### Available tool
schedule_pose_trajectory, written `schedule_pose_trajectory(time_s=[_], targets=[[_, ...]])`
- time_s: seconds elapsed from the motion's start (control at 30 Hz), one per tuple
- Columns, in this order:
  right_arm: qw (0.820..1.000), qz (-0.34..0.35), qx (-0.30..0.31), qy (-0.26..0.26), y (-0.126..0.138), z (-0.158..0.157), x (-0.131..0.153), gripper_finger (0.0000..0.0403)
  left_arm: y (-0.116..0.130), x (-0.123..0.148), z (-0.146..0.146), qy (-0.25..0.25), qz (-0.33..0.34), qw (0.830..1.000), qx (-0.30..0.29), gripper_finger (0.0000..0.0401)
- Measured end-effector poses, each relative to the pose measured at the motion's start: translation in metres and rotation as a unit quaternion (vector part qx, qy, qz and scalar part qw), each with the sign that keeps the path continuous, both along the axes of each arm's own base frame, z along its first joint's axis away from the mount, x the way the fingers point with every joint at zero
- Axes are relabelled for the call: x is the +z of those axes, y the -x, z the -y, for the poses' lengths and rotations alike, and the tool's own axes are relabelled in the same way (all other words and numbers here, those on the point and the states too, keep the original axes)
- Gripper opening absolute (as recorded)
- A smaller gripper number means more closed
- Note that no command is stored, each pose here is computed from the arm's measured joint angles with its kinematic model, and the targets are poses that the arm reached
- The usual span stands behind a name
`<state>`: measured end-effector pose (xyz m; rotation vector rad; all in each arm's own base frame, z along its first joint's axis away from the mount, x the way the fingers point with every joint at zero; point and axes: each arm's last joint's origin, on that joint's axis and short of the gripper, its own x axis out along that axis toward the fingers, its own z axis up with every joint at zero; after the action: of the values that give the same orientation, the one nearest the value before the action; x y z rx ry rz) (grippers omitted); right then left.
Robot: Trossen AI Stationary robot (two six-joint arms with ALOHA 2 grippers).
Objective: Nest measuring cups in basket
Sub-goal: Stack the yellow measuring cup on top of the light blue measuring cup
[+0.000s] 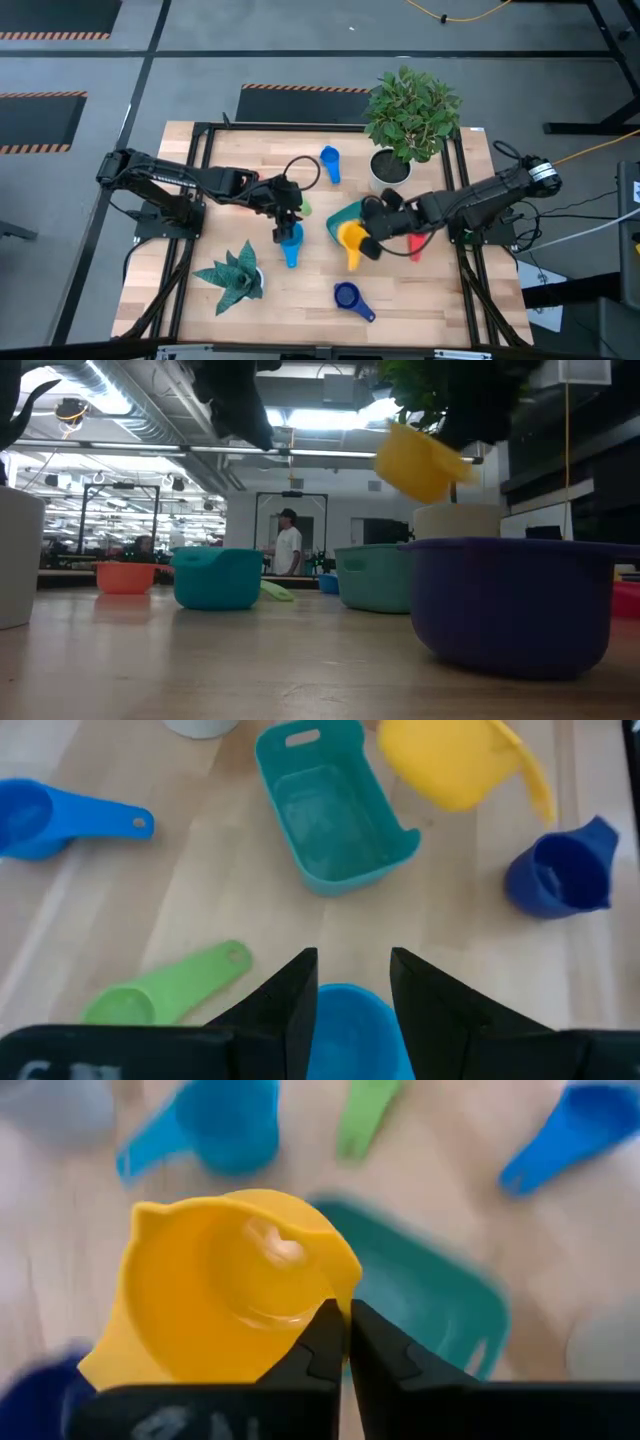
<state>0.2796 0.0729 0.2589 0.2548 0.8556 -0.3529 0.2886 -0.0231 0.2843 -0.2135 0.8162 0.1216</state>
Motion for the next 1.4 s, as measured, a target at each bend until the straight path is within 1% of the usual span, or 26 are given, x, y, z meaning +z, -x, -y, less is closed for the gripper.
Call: schedule_pose_trajectory(time_s=[0.17, 0.3, 0.37, 0.5, 0.6, 0.7, 0.87, 1.07, 1.4], targets=[[0.995, 0.075, -0.035, 0.049, -0.014, 0.015, 0.010, 0.0014, 0.001, 0.000, 0.009, 0.041, 0.001, 0.999, 0.027, 0.0121], [0.988, 0.122, -0.061, 0.069, -0.022, 0.026, 0.017, 0.0014, 0.002, 0.000, 0.016, 0.081, 0.001, 0.995, 0.058, 0.0121], [0.985, 0.142, -0.062, 0.072, -0.026, 0.029, 0.021, 0.0015, 0.001, 0.001, 0.020, 0.099, 0.006, 0.993, 0.070, 0.0121], [0.979, 0.177, -0.048, 0.087, -0.034, 0.032, 0.026, 0.0015, -0.001, 0.004, 0.027, 0.117, 0.027, 0.990, 0.069, 0.0121], [0.976, 0.189, -0.036, 0.098, -0.040, 0.030, 0.025, 0.0015, -0.002, 0.006, 0.032, 0.119, 0.041, 0.990, 0.061, 0.0121], [0.977, 0.190, -0.031, 0.096, -0.046, 0.029, 0.020, 0.0015, -0.002, 0.007, 0.036, 0.121, 0.047, 0.990, 0.058, 0.0121], [0.976, 0.192, -0.031, 0.096, -0.053, 0.028, 0.012, 0.0015, -0.001, 0.007, 0.039, 0.120, 0.050, 0.988, 0.081, 0.0121], [0.971, 0.220, -0.034, 0.091, -0.062, 0.026, 0.010, 0.0015, 0.000, 0.006, 0.040, 0.113, 0.053, 0.988, 0.089, 0.0121], [0.966, 0.239, -0.037, 0.086, -0.066, 0.025, 0.011, 0.0015, 0.000, 0.006, 0.040, 0.112, 0.053, 0.988, 0.092, 0.0120]])
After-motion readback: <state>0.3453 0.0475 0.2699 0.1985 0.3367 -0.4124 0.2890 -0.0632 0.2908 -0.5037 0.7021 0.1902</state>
